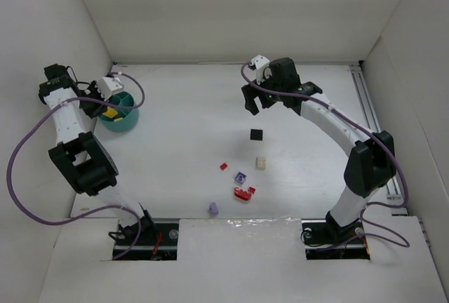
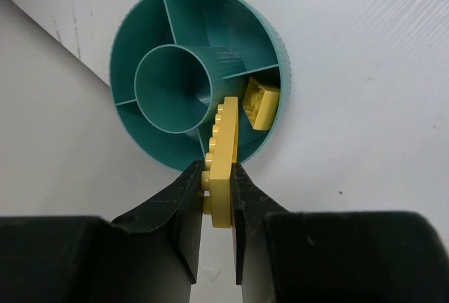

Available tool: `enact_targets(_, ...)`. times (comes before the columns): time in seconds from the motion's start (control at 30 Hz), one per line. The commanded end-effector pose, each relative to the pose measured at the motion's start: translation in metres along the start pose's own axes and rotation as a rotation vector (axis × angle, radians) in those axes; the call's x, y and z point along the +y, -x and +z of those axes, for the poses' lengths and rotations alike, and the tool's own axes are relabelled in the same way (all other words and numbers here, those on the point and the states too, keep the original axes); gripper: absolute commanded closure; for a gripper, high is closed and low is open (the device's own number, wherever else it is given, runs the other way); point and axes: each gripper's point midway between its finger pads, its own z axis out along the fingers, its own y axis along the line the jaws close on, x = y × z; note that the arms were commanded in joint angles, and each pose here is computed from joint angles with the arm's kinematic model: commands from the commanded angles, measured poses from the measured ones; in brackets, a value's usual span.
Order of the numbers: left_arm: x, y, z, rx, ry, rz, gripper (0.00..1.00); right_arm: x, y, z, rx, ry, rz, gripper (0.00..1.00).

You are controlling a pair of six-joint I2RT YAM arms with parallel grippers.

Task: Sort the legos into containers by color

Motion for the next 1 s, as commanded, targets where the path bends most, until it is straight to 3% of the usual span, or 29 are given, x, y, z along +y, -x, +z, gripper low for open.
enact_targets(0.0, 0.011, -0.001, -0.006, 0.009, 0.021, 0.033, 0.9, 0.002, 0.026, -0.002, -0.061, -0.002, -0.01, 0.05)
enact_targets(0.1, 0.003, -0.004, 0.001, 0.018, -0.006, 0.036, 0.89, 0.001, 0.023, 0.001, -0.052, -0.001, -0.008, 0.05)
enact_targets(0.23, 0.002, -0.003, 0.005, 0.022, 0.002, 0.063, 0.76, 0.002, 0.028, 0.003, -0.061, 0.007, -0.01, 0.05)
enact_targets(0.27, 0.0, -0.007, 0.007, 0.035, -0.005, 0.058, 0.68, 0.002, 0.028, 0.003, -0.061, 0.007, -0.01, 0.05)
enact_targets(0.4, -0.001, -0.001, 0.008, 0.021, -0.004, 0.08, 0.52, 0.003, 0.025, 0.002, -0.052, 0.008, -0.008, 0.05)
enact_targets(0.5, -0.001, 0.008, 0.004, -0.011, 0.007, 0.09, 0.48, 0.003, 0.025, 0.002, -0.052, 0.008, -0.008, 0.05)
enact_targets(0.67, 0.009, 0.072, -0.025, -0.225, 0.077, 0.05, 0.47, 0.004, 0.007, -0.002, -0.012, 0.03, 0.007, 0.05)
enact_targets(0.77, 0.012, 0.122, -0.054, -0.359, 0.157, 0.091, 0.46, 0.012, -0.029, -0.015, 0.081, 0.098, -0.05, 0.05)
enact_targets(0.8, 0.01, 0.131, -0.059, -0.382, 0.173, 0.046, 0.44, 0.02, -0.039, -0.02, 0.104, 0.14, -0.076, 0.05)
enact_targets(0.87, 0.012, 0.167, -0.085, -0.459, 0.273, 0.089, 0.37, 0.026, -0.065, -0.033, 0.158, 0.183, -0.153, 0.05)
enact_targets(0.97, -0.014, 0.184, -0.095, -0.525, 0.294, -0.004, 0.28, 0.049, -0.1, -0.054, 0.226, 0.275, -0.279, 0.06)
